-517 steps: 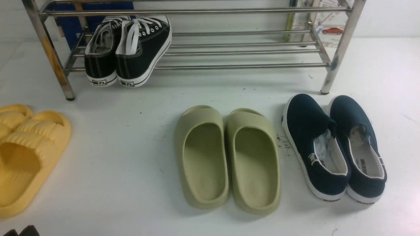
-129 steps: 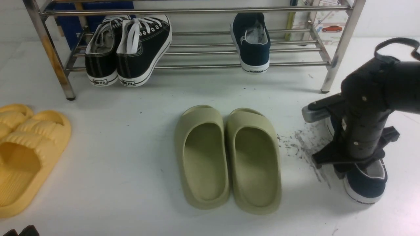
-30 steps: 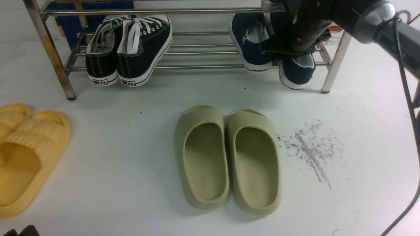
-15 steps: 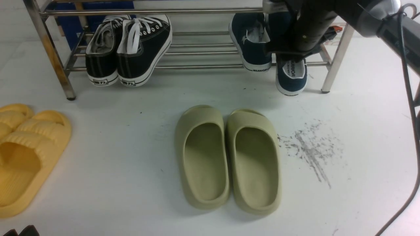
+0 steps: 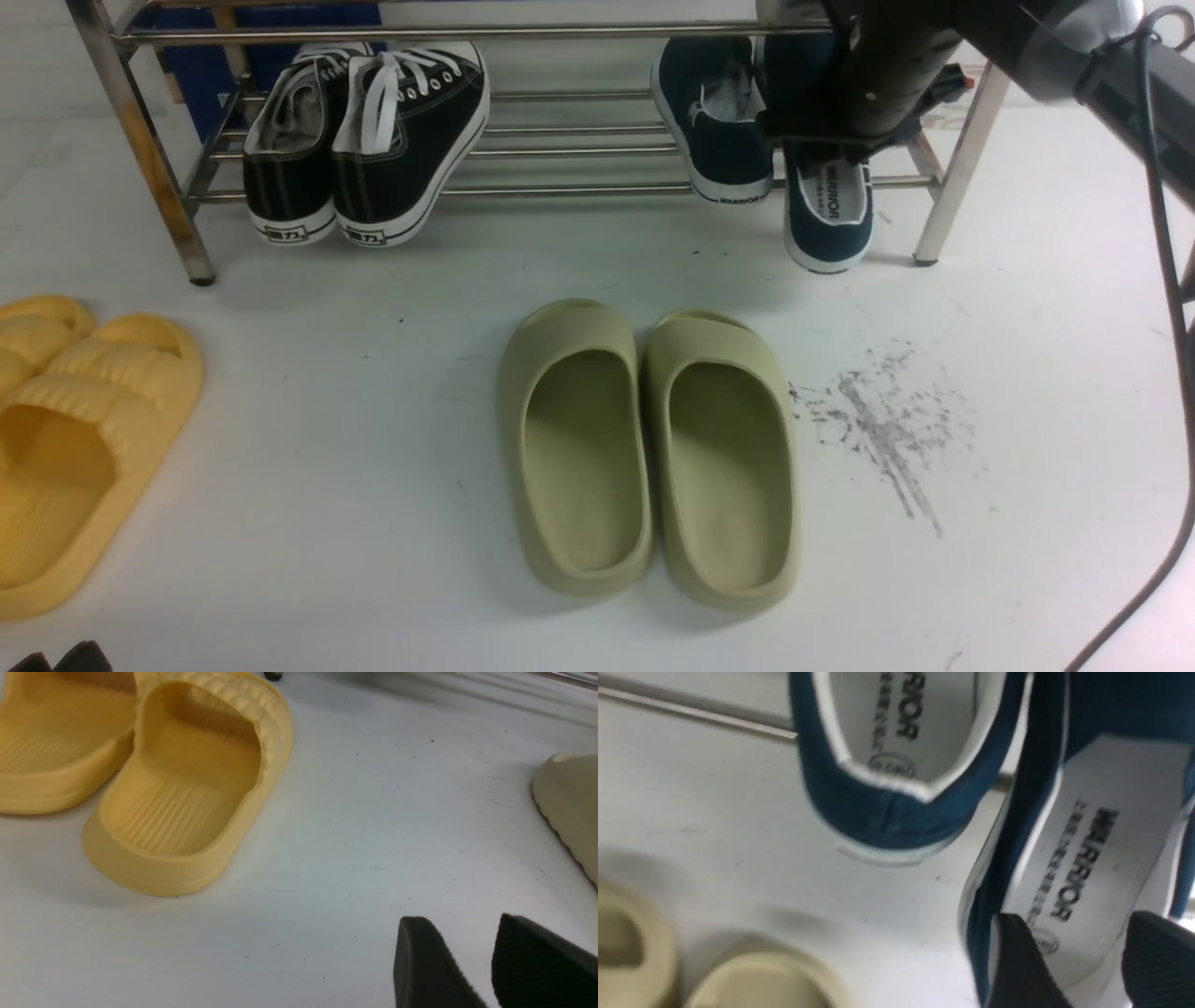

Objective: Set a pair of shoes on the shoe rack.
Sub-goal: Use the right arm to put a shoe into the shoe rack

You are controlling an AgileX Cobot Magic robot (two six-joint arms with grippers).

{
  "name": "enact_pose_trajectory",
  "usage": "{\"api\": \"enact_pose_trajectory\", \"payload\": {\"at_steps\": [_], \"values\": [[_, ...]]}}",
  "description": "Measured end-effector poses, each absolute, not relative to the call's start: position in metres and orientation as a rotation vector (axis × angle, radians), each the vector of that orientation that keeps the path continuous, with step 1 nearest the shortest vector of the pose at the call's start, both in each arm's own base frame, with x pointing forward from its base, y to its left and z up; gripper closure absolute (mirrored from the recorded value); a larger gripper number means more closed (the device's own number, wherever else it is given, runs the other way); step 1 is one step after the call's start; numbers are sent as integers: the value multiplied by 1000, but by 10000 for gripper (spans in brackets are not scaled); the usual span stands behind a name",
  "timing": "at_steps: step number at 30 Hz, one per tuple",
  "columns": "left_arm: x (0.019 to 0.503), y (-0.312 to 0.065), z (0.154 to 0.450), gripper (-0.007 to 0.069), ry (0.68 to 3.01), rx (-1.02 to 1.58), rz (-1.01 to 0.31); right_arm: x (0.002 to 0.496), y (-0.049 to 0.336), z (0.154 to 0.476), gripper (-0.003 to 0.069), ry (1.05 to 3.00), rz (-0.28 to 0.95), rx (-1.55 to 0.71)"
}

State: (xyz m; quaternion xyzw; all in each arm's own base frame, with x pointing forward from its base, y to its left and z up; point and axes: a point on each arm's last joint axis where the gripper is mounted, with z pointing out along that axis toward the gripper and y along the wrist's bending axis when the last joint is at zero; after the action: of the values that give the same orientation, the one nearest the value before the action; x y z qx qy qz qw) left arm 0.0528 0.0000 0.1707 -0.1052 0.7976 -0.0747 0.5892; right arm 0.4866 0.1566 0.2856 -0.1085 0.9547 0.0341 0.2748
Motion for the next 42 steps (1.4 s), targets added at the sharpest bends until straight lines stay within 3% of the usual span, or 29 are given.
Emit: {"api": "enact_pose_trajectory", "payload": {"at_steps": [7,11,15,19,26,35,42], "values": [[53,0,171,387,1857,-245,-174,474,157,295,402,2623,113,-396],[53,0,171,387,1857,-245,-174,462,153,315,555,2600,119,-418],[53,0,171,387,1857,-245,-174,449,149,330,655,2592,115,-433],[53,0,171,387,1857,-245,-174,438,145,324,664,2640,102,-459],[53,0,171,387,1857,-245,-174,429,143,274,664,2788,85,-485],[53,0,171,387,1857,-245,-174,456,151,261,662,2549,126,-389],[53,0,171,387,1857,-245,-174,465,149,255,661,2505,67,-299]]}}
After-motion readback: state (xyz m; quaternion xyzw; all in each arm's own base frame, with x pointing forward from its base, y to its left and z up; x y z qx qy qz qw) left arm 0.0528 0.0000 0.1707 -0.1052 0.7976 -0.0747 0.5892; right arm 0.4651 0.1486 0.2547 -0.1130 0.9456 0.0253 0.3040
